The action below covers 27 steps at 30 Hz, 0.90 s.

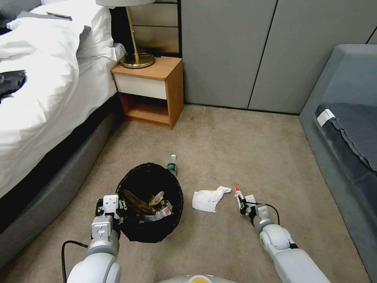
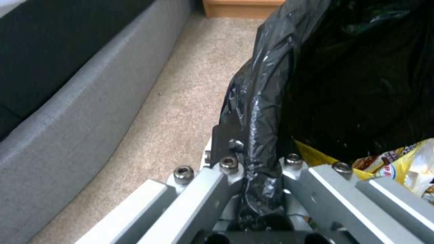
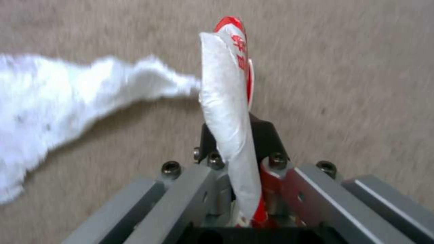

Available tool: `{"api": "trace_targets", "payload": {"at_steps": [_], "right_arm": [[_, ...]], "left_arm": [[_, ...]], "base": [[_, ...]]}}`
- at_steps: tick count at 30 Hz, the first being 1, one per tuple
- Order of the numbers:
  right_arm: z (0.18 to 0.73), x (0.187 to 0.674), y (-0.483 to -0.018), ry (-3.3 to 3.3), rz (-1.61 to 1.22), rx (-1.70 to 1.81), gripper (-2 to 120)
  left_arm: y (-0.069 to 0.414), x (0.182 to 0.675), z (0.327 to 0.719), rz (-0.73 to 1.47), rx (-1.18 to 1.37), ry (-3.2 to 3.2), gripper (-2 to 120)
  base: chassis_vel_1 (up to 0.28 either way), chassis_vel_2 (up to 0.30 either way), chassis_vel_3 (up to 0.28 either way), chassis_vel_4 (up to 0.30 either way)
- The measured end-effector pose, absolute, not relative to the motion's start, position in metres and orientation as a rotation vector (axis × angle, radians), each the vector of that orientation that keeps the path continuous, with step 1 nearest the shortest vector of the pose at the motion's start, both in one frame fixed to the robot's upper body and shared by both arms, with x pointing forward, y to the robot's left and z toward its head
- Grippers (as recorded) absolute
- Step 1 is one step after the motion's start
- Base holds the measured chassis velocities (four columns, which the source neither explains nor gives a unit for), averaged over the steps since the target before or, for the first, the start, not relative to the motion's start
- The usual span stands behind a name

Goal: Pick up the trash bin, then pick up the garbage from the floor and place it into the trash bin.

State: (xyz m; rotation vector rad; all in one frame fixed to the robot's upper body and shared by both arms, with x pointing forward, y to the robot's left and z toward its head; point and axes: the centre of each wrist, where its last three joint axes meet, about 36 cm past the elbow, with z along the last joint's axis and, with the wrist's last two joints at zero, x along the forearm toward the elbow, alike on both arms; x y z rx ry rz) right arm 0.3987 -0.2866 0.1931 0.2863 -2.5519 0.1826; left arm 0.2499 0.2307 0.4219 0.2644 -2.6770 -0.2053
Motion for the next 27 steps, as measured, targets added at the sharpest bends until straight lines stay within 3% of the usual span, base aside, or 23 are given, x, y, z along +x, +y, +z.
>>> {"api": "trace_targets", "payload": {"at_steps": [13,20,27], "right_arm": [[0.283,0.409,-0.268,-2.839,0.079,0.511,0],[0.361,0.390,-0.248,-2.864,-0.125,1.448,0],[0.387,0.381,-0.248,-2.567,-0.041,1.884,0]], "left_arm": [[0.230,0.250,0.422,-0.207,0.262,-2.677,0],[0.230,0.250,0.418,-0.212,0.258,-2.668,0],[0.228,0.252,0.417,-0.213,0.250,-2.668,0]], "base": [[0.000,0.000,0.000,0.000],[0.000,0.000,0.000,0.000],[0.000,0.000,0.000,0.000]]}}
